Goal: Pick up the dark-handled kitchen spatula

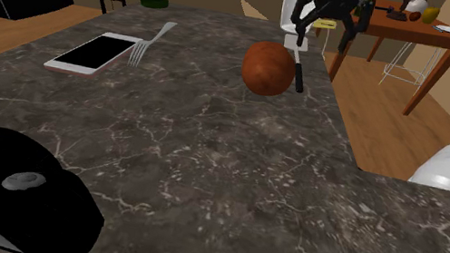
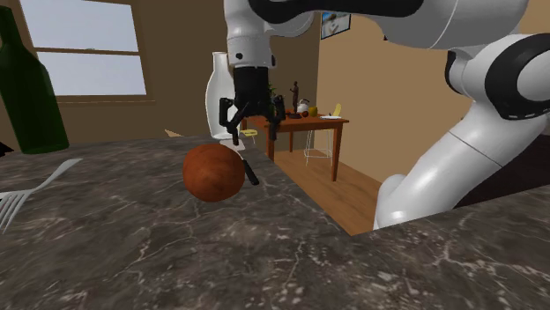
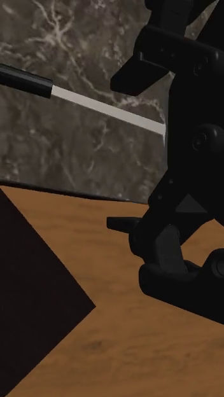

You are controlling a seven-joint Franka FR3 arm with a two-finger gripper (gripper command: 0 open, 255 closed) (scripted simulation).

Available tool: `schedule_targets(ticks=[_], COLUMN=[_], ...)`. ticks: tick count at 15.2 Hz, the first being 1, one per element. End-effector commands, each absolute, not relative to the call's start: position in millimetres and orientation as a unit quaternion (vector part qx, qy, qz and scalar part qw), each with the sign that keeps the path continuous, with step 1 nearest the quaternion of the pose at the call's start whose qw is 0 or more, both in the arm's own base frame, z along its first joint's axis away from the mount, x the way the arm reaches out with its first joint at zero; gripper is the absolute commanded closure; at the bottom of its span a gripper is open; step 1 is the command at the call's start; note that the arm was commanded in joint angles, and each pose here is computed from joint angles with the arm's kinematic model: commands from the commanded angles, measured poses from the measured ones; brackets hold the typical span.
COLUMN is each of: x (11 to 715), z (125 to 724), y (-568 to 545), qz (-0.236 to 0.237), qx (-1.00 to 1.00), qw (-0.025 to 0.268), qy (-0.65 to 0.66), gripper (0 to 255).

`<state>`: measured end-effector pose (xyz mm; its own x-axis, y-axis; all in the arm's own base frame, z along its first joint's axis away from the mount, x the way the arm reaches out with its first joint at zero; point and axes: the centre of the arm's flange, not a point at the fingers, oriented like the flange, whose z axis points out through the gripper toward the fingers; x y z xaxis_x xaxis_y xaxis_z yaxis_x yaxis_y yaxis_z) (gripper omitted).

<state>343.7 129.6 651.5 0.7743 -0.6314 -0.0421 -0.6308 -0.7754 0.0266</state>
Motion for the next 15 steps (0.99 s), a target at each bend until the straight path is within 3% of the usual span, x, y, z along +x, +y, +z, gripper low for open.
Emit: schedule_targets(ticks=[1,12,13,15], x=[354,362,362,362], z=[664,633,633,633], y=[150,162,161,161], qz=[-0.029,-0.031,-0.031,-0.031], qx=[0.928,0.919,0.919,0.919], qw=[-0.008,-0.013,-0.013,-0.013], qy=[-0.371,-0.394,-0.394,-0.394], gripper=[0,0,255,255])
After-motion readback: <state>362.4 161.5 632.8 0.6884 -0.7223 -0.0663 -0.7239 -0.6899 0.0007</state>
